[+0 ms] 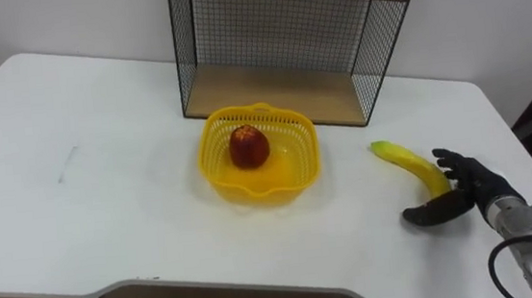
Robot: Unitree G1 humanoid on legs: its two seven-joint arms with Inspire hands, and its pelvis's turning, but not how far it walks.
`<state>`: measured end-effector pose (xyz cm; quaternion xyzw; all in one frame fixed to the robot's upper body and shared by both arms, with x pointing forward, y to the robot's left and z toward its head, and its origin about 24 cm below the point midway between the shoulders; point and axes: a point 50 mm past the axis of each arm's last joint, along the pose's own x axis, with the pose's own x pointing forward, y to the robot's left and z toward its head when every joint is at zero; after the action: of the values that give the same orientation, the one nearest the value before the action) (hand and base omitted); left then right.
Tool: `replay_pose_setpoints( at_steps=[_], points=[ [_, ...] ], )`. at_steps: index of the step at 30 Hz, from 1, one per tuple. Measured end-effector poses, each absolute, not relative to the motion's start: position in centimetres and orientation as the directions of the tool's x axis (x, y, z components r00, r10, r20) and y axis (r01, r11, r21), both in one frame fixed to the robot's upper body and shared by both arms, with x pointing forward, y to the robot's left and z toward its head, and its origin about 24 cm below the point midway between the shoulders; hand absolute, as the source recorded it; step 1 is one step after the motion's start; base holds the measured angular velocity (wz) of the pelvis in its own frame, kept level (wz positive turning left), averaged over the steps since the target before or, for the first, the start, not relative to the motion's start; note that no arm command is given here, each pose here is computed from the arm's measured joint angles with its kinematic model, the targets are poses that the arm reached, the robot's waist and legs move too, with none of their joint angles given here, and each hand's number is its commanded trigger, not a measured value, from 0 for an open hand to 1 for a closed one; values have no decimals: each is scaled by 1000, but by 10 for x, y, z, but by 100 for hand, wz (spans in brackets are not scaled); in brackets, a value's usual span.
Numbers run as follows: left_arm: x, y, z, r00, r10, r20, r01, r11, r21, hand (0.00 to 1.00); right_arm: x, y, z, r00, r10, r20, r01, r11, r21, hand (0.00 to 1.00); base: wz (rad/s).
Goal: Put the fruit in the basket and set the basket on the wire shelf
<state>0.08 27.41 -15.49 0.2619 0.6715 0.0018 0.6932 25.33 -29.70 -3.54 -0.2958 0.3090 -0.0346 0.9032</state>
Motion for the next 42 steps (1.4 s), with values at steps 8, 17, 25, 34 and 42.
replay_pose_setpoints(
  at_steps=[8, 17, 25, 34, 42],
  points=[
    [5, 274, -155, 114, 357, -927, 351, 859, 374, 0, 255, -302, -32, 813, -295, -503, -90, 788, -608, 100, 2],
    [7, 274, -155, 121, 357, -926, 349, 858, 376, 0, 258, -300, -30, 818, -285, -500, -97, 788, -607, 100, 0],
    [8, 274, -155, 124, 356, -926, 350, 858, 377, 0, 259, -300, -29, 819, -279, -502, -102, 790, -605, 100, 0],
    [10, 274, -155, 126, 355, -926, 347, 859, 377, 0, 260, -297, -29, 822, -251, -511, -88, 831, -550, 100, -1],
    [10, 269, -156, 132, 343, -930, 340, 866, 368, 0, 267, -283, -24, 859, -196, -473, 23, 937, -347, 100, -6]
  ],
)
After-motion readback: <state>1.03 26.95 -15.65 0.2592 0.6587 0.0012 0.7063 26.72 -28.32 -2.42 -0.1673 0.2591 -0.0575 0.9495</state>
